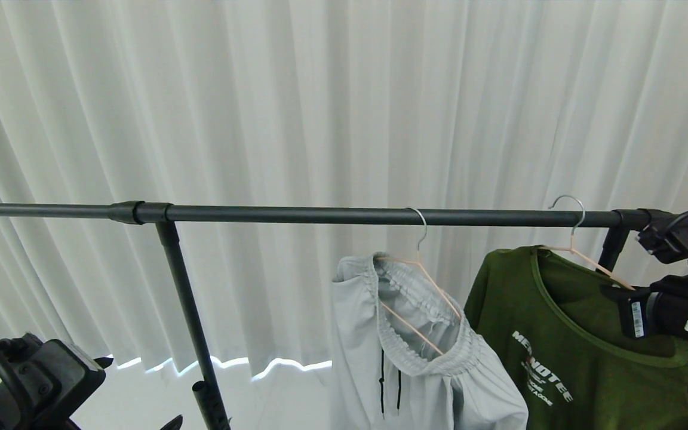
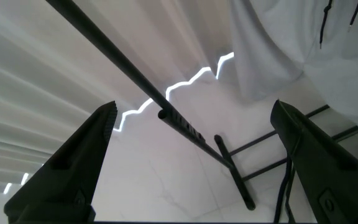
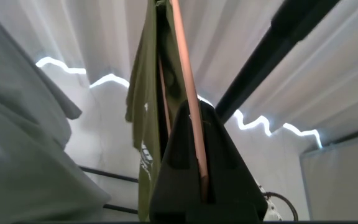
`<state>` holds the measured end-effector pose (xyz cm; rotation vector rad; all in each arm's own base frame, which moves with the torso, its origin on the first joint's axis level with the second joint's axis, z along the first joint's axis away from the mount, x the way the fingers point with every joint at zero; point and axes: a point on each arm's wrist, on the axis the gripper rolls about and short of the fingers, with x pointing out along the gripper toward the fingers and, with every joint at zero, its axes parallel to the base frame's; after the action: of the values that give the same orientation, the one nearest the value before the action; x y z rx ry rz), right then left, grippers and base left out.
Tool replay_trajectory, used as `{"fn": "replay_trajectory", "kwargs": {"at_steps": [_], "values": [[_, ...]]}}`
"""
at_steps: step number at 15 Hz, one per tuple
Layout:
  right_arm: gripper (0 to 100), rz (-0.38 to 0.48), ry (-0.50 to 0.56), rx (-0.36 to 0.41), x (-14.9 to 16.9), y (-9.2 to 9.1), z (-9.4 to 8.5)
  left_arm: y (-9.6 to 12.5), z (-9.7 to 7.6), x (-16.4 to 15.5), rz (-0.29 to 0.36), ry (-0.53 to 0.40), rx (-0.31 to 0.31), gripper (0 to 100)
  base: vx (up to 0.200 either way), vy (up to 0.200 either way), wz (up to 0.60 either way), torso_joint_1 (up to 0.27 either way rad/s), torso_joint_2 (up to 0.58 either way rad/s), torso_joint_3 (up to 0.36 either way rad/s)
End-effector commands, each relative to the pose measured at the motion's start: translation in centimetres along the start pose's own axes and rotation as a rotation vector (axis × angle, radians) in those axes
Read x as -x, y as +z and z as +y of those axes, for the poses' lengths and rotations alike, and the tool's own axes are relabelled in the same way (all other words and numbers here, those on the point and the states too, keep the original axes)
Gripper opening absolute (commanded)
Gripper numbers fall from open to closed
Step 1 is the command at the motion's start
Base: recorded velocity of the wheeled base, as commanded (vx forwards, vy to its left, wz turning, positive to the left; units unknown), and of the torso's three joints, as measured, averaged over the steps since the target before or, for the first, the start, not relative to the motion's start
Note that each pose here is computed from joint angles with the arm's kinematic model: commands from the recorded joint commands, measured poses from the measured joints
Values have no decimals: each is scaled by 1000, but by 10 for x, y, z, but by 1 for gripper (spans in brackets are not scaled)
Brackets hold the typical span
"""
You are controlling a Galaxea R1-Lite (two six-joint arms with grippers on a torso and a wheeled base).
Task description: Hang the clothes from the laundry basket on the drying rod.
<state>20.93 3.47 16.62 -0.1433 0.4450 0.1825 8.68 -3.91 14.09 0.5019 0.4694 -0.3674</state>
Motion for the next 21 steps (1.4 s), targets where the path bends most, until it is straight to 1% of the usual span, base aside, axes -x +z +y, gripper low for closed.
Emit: {"fn": "replay_trajectory", "kwargs": {"at_steps": [1, 7, 8, 11, 13, 15, 17, 18, 21], "values": [[0, 38, -4, -3, -11, -4, -1, 0, 0, 0, -1, 0, 0, 100, 0, 0, 0, 0, 0, 0], [0, 45, 0, -2, -12, -6, -1, 0, -2, 0, -4, -12, -8, 100, 0, 0, 0, 0, 0, 0], [100, 42, -1, -2, -11, -5, -1, 0, -2, 0, -4, -12, -8, 100, 0, 0, 0, 0, 0, 0], [100, 21, -3, -5, -6, -3, -1, 0, -2, 0, -4, -12, -8, 100, 0, 0, 0, 0, 0, 0], [100, -19, -6, -6, 4, 1, -2, -1, -1, 0, -2, -8, -5, 100, 0, 0, 0, 0, 0, 0], [100, -73, -7, -6, 23, 2, -2, -5, -1, 0, 14, 10, 2, 100, 0, 0, 0, 0, 0, 0], [100, -114, -9, -21, 42, -3, -1, -8, 2, 3, 25, 69, 16, 100, 0, 0, 0, 0, 0, 0], [100, -137, -10, -41, 52, -6, -1, -10, 3, 6, 25, 106, 29, 100, -200, 0, 0, 2, 7, 7], [100, -179, -38, -55, 74, -19, -2, -22, 7, 17, 24, 227, 78, 100, -200, 0, 0, 10, 4, -1]]}}
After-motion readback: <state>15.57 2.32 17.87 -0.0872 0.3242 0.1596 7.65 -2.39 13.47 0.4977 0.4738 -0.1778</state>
